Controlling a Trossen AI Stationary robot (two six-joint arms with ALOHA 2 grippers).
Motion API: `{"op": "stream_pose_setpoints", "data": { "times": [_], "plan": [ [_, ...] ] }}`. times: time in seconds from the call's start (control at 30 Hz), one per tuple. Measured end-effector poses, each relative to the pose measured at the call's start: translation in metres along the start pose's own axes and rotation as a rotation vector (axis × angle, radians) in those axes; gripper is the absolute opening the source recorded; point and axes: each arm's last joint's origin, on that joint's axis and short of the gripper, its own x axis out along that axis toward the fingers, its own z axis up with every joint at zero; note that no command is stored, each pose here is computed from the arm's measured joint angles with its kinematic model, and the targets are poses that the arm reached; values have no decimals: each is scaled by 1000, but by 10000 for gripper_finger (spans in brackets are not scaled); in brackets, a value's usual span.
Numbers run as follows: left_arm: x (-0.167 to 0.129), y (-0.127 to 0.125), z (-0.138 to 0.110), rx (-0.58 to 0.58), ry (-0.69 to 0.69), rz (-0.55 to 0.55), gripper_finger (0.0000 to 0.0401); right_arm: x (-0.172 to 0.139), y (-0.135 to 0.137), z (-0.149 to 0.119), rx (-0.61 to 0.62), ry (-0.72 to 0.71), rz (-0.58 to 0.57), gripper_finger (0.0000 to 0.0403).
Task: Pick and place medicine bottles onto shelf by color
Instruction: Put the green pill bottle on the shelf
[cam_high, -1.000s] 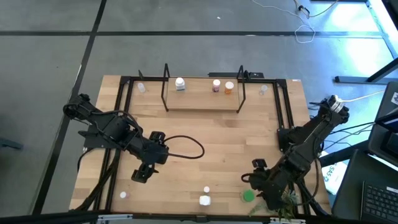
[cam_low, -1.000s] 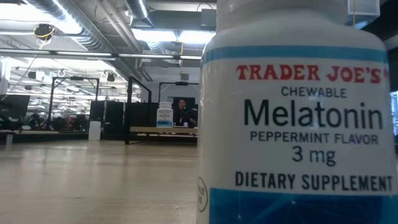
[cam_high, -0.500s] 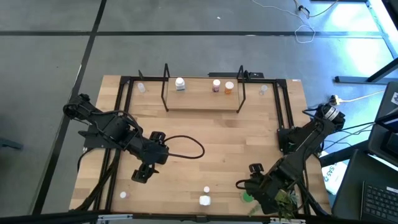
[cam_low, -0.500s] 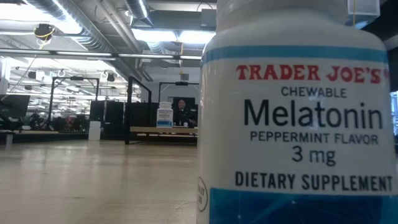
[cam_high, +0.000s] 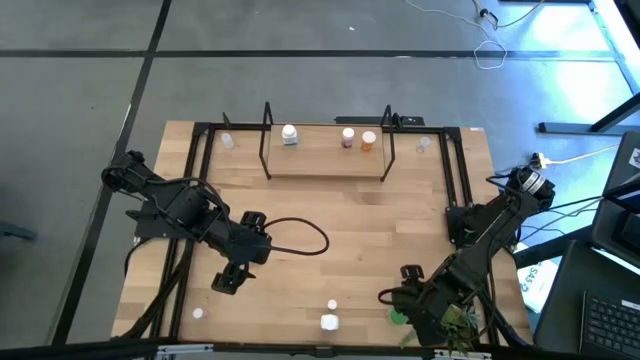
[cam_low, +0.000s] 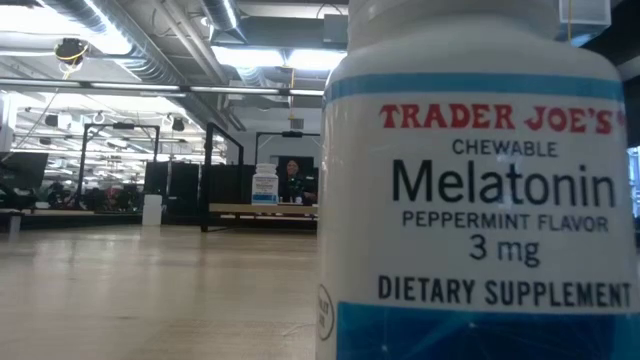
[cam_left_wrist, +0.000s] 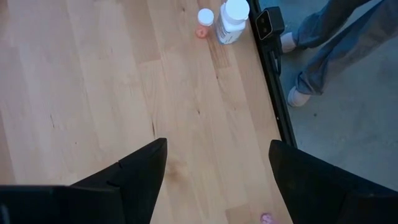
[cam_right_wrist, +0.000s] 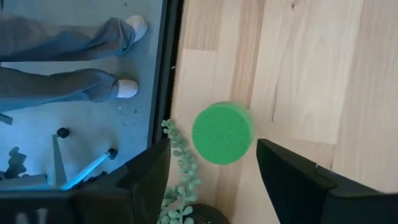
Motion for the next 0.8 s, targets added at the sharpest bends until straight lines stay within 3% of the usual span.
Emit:
{"op": "stream_pose_setpoints", "data": {
  "times": [0.3,0.43,0.8],
  "plan": [
    [0,0,0,0,0,0,276,0,0,2,-22,-43,-22,307],
    [0,0,0,0,0,0,276,0,2,1,18,-44,-19,312],
    [0,0,0,0,0,0,276,34,4,0,-89,55,-55,312]
  ]
}}
